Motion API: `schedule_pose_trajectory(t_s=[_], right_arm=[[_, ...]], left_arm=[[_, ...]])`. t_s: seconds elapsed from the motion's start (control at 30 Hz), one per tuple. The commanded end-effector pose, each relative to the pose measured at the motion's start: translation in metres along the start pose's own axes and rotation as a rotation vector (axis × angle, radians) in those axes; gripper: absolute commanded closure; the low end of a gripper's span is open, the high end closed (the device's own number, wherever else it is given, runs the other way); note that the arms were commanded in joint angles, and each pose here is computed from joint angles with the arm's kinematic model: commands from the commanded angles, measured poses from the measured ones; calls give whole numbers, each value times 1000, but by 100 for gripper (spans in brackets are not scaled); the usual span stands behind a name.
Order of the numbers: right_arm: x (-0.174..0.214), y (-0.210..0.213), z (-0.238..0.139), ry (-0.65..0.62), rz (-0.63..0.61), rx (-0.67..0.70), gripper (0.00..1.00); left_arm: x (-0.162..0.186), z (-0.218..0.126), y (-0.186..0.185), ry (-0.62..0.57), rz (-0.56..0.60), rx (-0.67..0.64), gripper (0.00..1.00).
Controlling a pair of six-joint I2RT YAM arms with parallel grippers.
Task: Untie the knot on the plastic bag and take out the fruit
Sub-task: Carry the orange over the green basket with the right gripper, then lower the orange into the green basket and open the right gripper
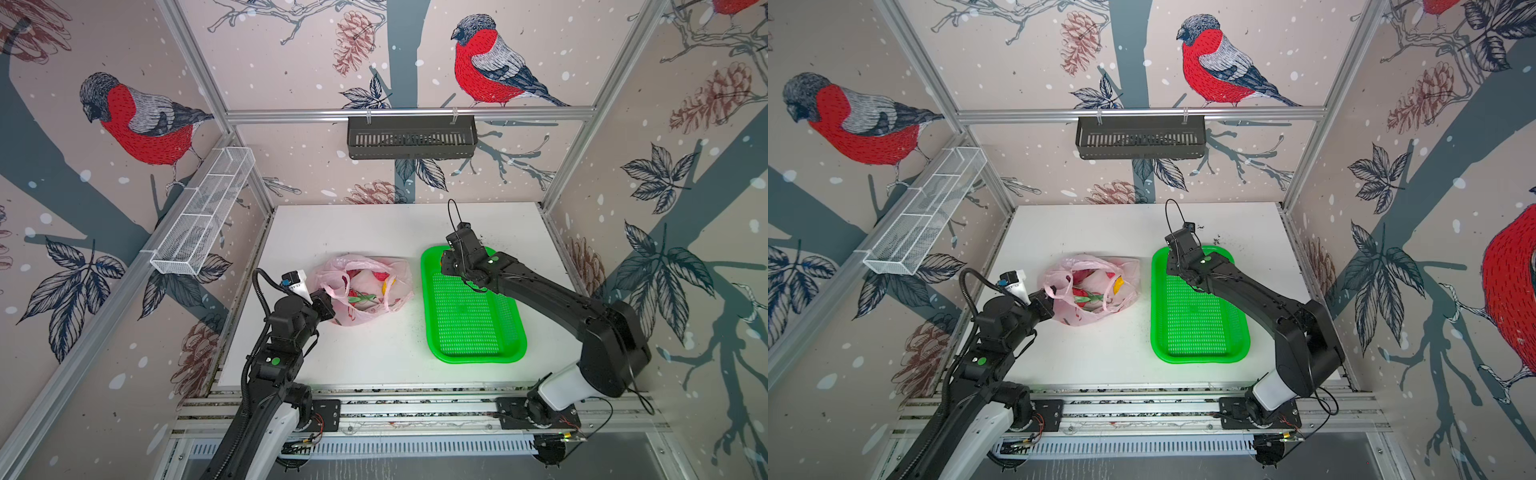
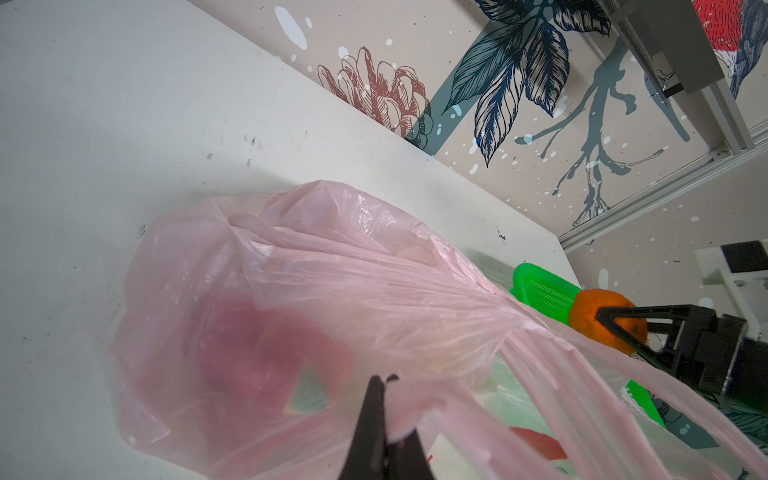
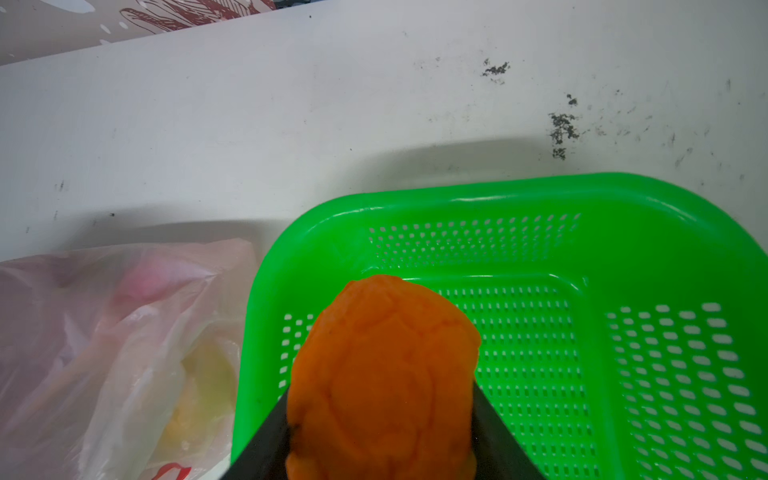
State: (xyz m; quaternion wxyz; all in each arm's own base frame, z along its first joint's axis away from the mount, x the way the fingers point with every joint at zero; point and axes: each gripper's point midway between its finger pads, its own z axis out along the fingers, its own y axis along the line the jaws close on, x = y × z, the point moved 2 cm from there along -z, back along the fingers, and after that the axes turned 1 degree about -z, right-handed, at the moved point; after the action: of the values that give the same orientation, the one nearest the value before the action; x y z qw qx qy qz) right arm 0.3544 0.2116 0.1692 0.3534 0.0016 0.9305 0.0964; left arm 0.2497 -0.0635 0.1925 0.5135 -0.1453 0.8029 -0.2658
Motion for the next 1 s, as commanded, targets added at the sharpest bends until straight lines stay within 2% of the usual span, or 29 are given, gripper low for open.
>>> schedule_pose_trajectory(t_s=[0.0,0.47,0.97], right_arm=[[-1,2,11,-10,37,-22,82],[20,3,61,72,47,-31,81],[39,-3,84,125,58,-22,76]], left_arm=[[-2,0,-3,-11,6,20,100],[-1,-3,0,-22,4,3,100],[-1,-2,2,-22,2,-4,100]])
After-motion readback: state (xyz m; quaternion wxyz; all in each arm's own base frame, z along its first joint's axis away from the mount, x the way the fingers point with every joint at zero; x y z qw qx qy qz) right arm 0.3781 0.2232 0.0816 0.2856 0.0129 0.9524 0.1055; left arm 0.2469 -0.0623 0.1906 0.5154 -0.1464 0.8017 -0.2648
